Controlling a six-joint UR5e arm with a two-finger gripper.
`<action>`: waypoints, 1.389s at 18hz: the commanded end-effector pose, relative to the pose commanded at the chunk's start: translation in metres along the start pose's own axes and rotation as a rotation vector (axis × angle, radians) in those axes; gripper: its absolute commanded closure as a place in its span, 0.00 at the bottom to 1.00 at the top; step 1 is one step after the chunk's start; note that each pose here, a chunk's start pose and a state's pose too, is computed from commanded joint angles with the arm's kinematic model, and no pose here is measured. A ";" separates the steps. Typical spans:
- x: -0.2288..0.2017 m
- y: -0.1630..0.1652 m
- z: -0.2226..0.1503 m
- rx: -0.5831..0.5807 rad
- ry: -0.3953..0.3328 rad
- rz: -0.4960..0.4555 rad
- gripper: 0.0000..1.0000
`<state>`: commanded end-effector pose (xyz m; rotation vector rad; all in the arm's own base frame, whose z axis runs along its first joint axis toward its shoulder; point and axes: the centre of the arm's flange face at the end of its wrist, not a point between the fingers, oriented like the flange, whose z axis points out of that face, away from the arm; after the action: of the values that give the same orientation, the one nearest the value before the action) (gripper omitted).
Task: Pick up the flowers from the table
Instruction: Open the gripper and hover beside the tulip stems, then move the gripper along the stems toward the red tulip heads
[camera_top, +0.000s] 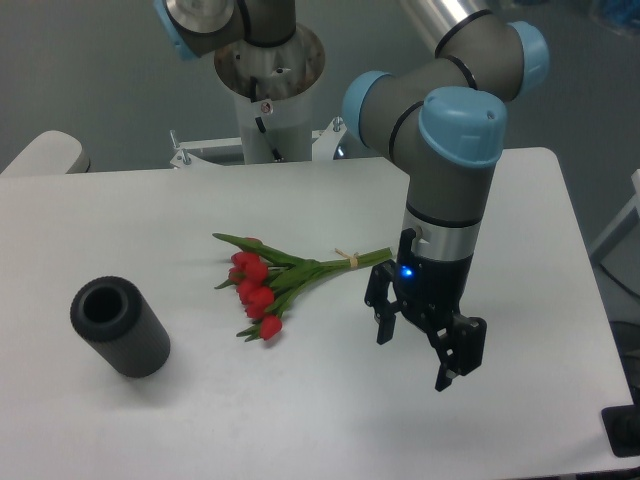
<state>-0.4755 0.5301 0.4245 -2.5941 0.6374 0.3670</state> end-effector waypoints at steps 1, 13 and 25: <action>0.000 0.001 -0.001 -0.001 -0.001 -0.001 0.01; 0.026 0.029 0.006 -0.135 0.040 -0.033 0.00; 0.096 0.087 0.057 -0.209 0.230 -0.107 0.00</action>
<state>-0.4443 0.4515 0.3109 -2.8843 0.5585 0.1052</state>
